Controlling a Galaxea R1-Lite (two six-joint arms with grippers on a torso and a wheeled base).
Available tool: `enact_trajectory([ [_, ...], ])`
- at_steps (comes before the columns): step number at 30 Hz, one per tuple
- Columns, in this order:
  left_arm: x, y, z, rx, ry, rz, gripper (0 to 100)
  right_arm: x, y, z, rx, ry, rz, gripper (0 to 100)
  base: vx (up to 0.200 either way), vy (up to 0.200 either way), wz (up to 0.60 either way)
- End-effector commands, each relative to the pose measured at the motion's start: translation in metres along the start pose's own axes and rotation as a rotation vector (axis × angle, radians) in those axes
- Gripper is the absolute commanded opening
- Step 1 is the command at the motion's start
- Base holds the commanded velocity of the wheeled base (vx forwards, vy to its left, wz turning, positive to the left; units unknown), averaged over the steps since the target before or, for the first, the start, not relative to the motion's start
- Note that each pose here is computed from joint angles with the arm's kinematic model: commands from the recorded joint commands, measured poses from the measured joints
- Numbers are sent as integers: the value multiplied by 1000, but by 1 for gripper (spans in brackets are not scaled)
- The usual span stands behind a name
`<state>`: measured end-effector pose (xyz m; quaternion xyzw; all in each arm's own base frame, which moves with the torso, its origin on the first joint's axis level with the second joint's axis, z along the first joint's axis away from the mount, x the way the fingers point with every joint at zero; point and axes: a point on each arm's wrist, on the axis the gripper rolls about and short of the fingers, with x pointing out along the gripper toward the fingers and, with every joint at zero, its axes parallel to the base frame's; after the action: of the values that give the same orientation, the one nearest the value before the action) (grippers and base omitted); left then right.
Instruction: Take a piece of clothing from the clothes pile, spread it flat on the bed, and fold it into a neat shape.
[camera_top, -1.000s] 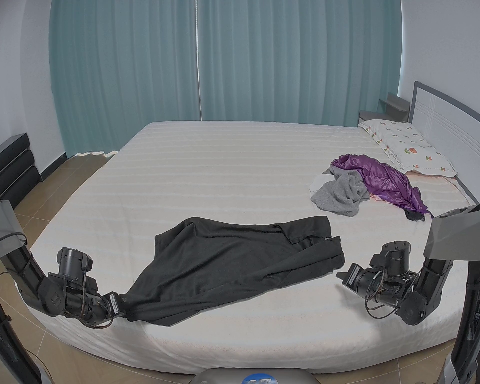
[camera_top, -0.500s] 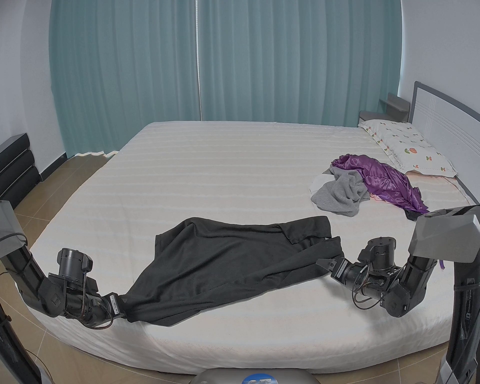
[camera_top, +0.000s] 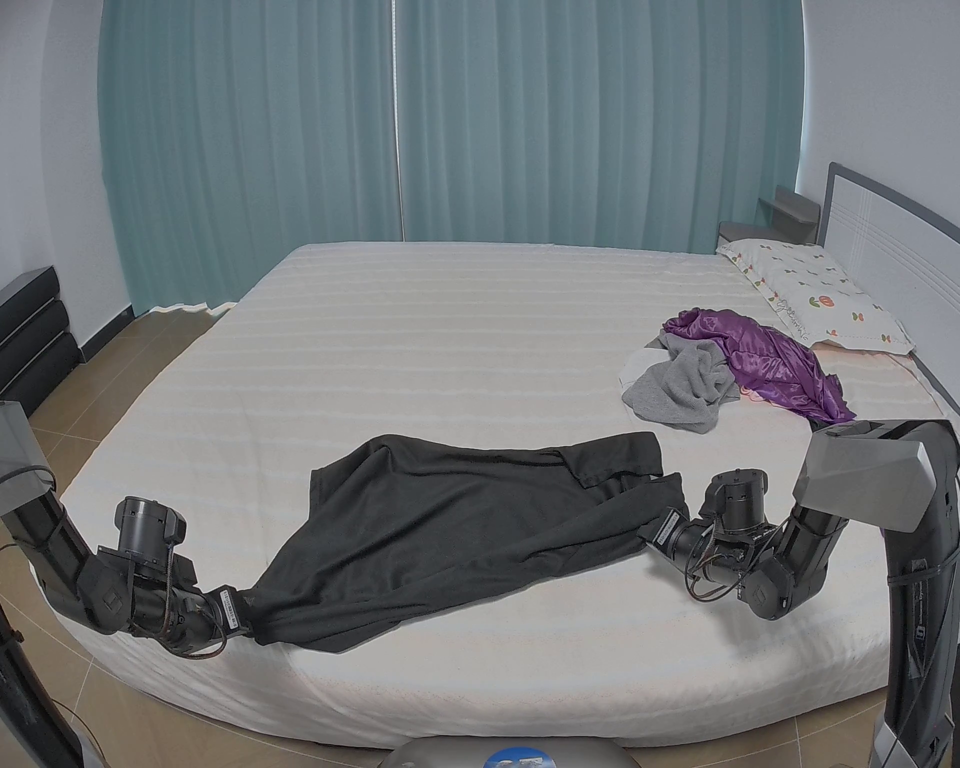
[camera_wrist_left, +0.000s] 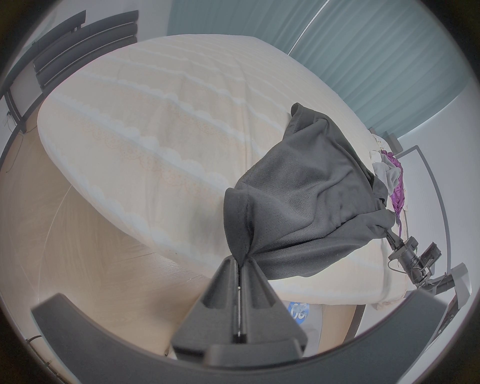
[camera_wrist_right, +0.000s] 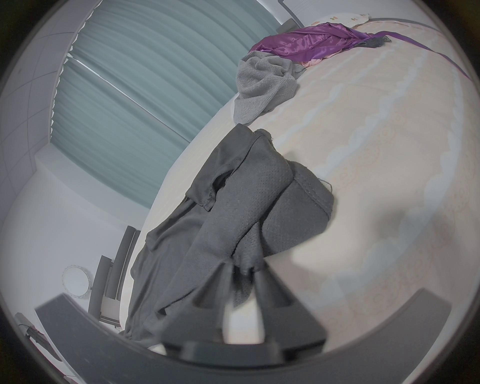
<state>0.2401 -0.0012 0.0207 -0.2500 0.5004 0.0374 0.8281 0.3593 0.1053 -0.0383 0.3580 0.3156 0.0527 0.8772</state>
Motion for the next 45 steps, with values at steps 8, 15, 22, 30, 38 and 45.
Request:
enact_trajectory([
  [8, -1, 0, 0, 0, -4, -2, 0, -18, 3, 2, 4, -1, -3, 0, 0, 0, 0],
  [15, -6, -1, 1, 3, -22, -8, 0, -71, 16, 11, 5, -11, 19, 0, 0, 0, 0],
  [22, -18, -5, 3, 12, -59, -24, 0, -117, 16, 6, 6, 35, 39, 0, 0, 0, 0],
  [30, -33, -6, 1, 23, -105, -33, 0, -138, 5, -7, 14, 120, -1, 0, 0, 0, 0],
  [38, -36, -7, -1, 27, -96, -31, 0, -144, -6, -17, -11, 164, -40, 100, 0, 0, 0],
  [45, -34, -7, -2, 28, -87, -30, 0, -132, -24, -24, -43, 203, -104, 100, 0, 0, 0],
])
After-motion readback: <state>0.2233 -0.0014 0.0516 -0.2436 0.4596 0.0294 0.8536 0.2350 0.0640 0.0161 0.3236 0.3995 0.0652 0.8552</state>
